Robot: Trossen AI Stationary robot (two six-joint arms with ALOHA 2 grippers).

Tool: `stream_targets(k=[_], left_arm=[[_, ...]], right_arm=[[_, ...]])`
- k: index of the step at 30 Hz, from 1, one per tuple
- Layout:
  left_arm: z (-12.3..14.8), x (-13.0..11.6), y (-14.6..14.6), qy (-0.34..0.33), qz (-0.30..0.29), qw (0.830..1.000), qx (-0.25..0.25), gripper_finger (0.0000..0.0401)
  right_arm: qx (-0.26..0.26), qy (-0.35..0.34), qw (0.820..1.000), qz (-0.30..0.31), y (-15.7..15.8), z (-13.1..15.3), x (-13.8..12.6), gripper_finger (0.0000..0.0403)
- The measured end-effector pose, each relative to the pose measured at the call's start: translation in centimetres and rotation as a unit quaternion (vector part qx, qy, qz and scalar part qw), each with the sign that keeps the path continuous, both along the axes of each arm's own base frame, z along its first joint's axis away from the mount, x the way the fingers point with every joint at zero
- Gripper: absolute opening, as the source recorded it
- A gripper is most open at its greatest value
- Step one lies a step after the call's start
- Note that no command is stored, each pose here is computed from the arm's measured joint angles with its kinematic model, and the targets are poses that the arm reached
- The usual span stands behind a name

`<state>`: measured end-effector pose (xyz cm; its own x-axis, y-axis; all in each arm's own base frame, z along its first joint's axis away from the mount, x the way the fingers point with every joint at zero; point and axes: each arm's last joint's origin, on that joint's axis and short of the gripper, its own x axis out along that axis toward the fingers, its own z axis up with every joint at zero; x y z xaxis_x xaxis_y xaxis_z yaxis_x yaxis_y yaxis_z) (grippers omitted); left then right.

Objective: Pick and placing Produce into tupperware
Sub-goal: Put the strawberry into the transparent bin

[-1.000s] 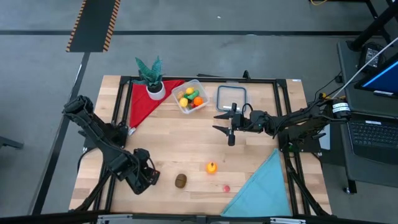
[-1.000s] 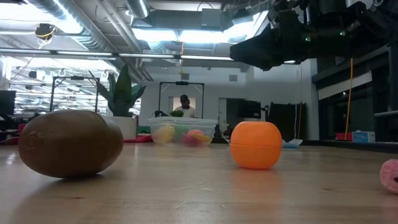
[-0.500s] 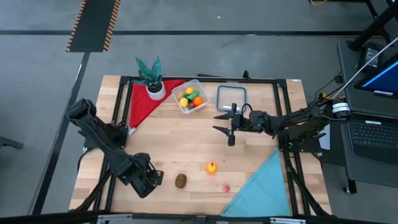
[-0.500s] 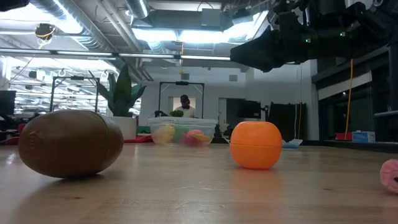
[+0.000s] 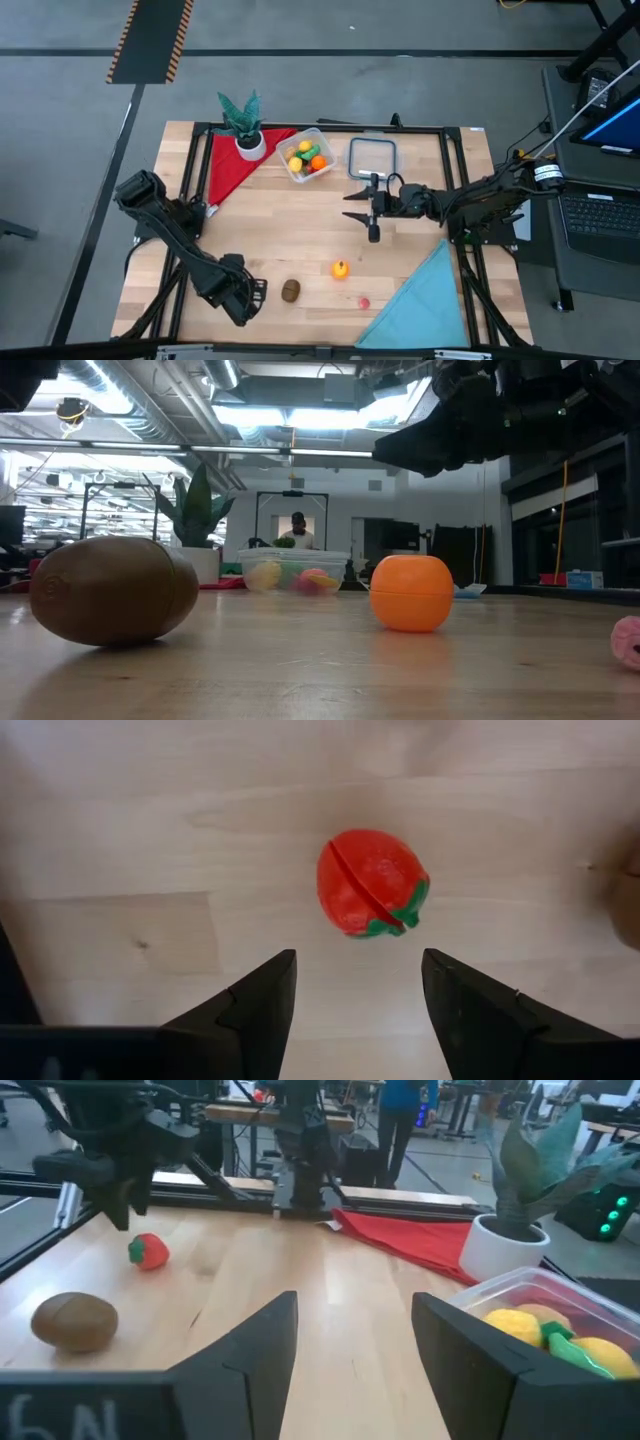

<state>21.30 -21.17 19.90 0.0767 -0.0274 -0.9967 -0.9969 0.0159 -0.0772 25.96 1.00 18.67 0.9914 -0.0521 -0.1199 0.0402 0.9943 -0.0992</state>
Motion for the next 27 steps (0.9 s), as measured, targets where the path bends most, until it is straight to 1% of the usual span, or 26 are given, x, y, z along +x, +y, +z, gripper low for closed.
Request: stream_targets(k=[9,16,27], left_arm=[[-1.4,1.0,-0.3,-0.001,0.034,0.999,-0.001,0.0206],[-3.1,2.0,0.1,0.017,0.044,0.999,0.020,0.0206],[-3.4,2.1,0.3,0.027,0.045,0.998,0.029,0.0206]], right_arm=[[0.000,0.005,0.999,0.032,1.6,-0.1,-0.1,0.0200],[-0.002,0.004,0.999,0.054,2.7,-0.1,-0.3,0.0200],[-0.015,0.009,0.997,0.074,3.7,-0.2,-0.4,0.0200]])
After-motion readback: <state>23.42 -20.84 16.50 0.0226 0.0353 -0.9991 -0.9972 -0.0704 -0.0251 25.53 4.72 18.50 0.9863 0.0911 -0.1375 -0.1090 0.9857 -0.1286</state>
